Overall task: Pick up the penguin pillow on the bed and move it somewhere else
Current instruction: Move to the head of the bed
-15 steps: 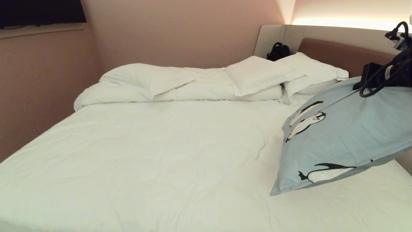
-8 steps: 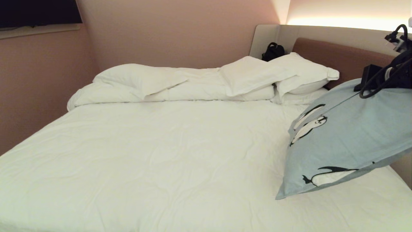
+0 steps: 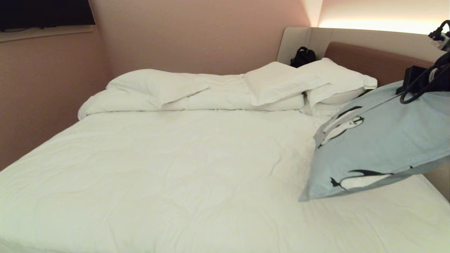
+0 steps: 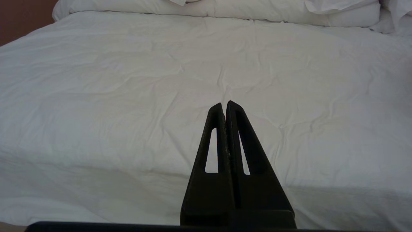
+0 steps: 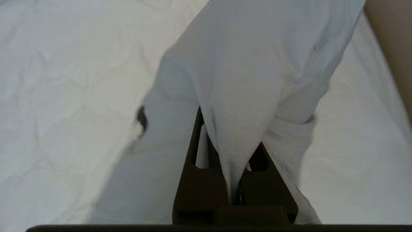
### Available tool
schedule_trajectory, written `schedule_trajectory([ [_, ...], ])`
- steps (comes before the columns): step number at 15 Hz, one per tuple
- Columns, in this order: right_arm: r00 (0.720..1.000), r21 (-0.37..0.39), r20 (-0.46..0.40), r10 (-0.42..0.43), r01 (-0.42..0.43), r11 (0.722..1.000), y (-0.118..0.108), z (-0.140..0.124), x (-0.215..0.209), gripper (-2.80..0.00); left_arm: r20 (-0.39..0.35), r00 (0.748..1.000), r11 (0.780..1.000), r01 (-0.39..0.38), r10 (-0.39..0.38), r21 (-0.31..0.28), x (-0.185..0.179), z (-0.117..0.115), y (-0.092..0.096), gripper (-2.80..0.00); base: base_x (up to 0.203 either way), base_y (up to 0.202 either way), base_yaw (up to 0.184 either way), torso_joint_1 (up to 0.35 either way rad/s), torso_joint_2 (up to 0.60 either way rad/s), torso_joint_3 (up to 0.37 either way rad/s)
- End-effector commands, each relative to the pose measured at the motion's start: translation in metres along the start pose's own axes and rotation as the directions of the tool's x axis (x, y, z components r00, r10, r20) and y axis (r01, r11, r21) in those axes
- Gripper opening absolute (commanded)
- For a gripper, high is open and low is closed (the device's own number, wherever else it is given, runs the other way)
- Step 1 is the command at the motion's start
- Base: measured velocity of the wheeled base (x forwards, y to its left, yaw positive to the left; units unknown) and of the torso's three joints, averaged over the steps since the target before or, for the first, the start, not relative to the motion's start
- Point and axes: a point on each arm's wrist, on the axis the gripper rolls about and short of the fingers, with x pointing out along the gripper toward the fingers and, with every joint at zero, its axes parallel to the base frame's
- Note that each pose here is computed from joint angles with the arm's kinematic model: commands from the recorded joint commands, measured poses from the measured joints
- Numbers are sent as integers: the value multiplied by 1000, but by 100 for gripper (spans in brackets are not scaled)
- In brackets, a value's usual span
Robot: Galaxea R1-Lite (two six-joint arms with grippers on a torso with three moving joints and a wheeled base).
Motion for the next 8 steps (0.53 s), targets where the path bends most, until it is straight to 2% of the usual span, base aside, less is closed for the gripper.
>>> schedule_trajectory([
  [1, 997, -140, 1, -83, 82, 987, -8, 0, 4, -280, 1, 1000, 1000, 0, 0, 0, 0, 0, 0, -280, 0, 0, 0, 0, 0, 0],
  [4, 986, -225, 3, -164, 160, 961, -20, 0, 7, -280, 2, 1000, 1000, 0, 0, -1, 0, 0, 0, -280, 0, 0, 0, 0, 0, 0],
  [7, 967, -321, -11, -255, 238, 917, -33, -1, 17, -280, 2, 1000, 1000, 0, 0, 0, 0, 0, 0, -280, 0, 0, 0, 0, 0, 0],
  [8, 956, -368, -16, -294, 268, 890, -36, -2, 21, -280, 0, 1000, 1000, 0, 0, -1, 0, 0, 0, -280, 0, 0, 0, 0, 0, 0],
])
